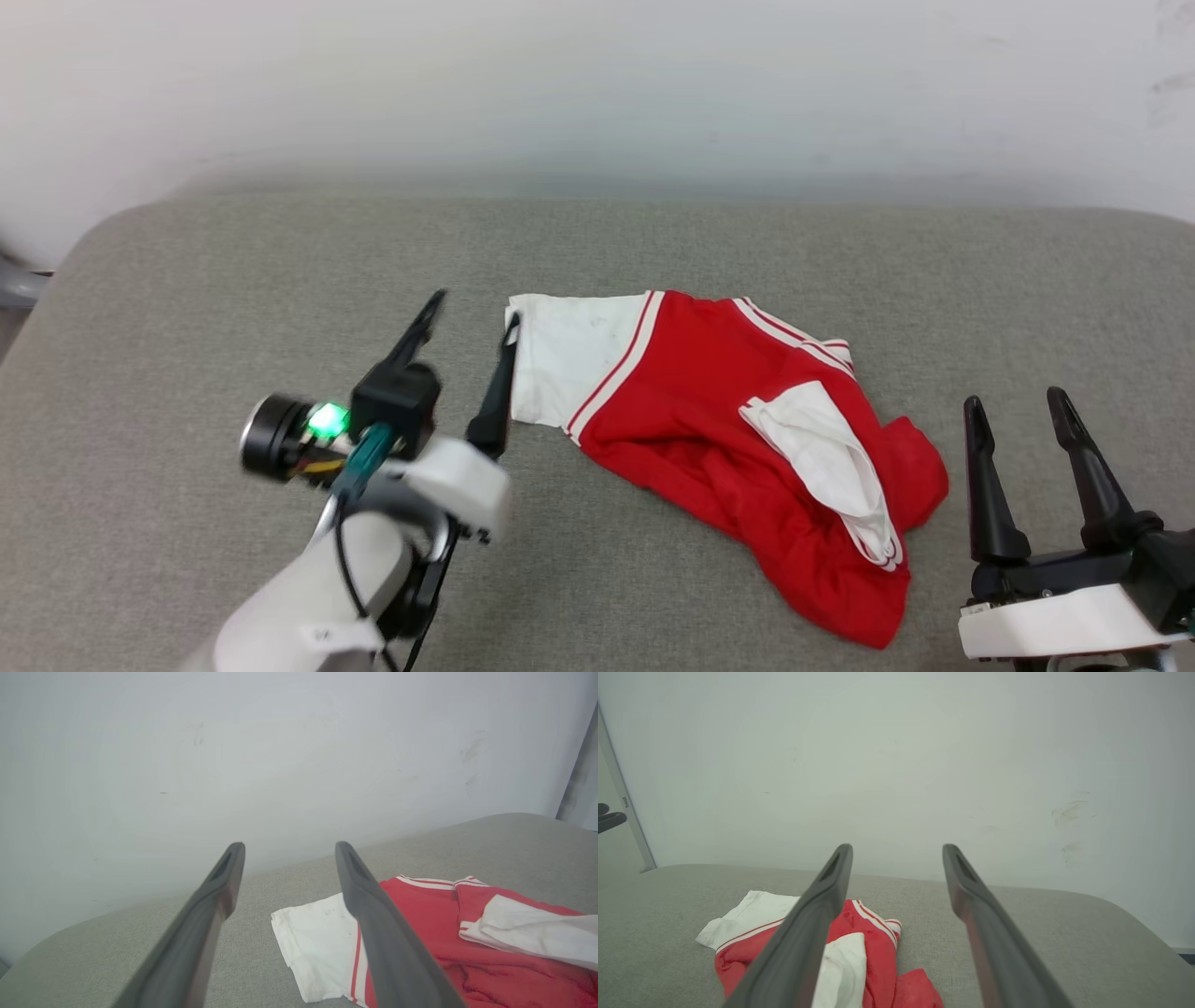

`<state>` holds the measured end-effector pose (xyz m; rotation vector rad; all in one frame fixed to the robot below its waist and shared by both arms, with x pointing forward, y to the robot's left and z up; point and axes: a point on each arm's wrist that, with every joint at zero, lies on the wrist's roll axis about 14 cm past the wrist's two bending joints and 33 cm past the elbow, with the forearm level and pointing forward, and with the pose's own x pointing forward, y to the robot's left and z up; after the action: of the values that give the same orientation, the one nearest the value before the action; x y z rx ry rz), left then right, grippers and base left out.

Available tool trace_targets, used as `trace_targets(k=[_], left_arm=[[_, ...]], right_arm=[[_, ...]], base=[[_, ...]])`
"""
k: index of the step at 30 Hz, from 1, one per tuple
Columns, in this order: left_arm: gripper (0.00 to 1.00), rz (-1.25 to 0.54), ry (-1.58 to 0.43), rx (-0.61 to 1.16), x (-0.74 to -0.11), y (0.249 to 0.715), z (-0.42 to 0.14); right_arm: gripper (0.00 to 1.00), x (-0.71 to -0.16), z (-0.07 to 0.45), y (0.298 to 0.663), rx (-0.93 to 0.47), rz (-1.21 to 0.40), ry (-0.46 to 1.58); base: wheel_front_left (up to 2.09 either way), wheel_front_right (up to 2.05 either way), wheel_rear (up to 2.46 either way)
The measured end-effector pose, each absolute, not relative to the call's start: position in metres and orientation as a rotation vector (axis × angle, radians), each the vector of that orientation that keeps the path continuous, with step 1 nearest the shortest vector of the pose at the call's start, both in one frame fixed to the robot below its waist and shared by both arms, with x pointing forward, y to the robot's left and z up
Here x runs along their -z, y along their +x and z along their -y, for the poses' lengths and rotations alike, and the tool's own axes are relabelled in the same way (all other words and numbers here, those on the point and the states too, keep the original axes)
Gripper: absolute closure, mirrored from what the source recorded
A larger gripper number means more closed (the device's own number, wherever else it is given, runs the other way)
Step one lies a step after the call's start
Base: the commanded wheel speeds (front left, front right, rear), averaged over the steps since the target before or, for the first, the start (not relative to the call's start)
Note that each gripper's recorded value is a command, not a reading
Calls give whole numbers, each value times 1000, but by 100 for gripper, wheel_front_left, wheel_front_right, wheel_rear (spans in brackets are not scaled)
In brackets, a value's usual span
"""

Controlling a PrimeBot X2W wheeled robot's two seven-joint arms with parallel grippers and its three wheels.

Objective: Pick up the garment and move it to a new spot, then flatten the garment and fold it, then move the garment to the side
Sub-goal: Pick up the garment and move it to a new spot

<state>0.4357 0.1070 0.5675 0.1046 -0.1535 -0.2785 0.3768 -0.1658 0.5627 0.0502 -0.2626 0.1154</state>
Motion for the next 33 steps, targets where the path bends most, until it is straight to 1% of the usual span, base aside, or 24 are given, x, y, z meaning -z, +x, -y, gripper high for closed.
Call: trace_targets(k=[3, 4, 5, 11, 21, 23, 33], left_arm=[[0, 180, 102, 162, -569, 417, -137], [0, 209, 101, 55, -572, 400, -164], [0, 215, 97, 20, -573, 395, -172], [0, 210, 71, -99, -562, 366, -199], [0, 174, 84, -128, -540, 339, -202], [0, 168, 106, -115, -537, 337, -200], [0, 156, 92, -107, -531, 336, -196]], right_arm=[[0, -564, 162, 375, -128, 267, 52], [0, -565, 157, 374, -141, 268, 52], [0, -565, 156, 373, -145, 268, 53], [0, -561, 152, 371, -157, 256, 54], [0, -547, 155, 363, -148, 212, 60], [0, -544, 156, 361, -145, 200, 62], [0, -532, 160, 355, -135, 164, 63]], base=[[0, 0, 0], [0, 0, 0], [0, 0, 0], [0, 0, 0], [0, 0, 0], [0, 0, 0], [0, 0, 0]])
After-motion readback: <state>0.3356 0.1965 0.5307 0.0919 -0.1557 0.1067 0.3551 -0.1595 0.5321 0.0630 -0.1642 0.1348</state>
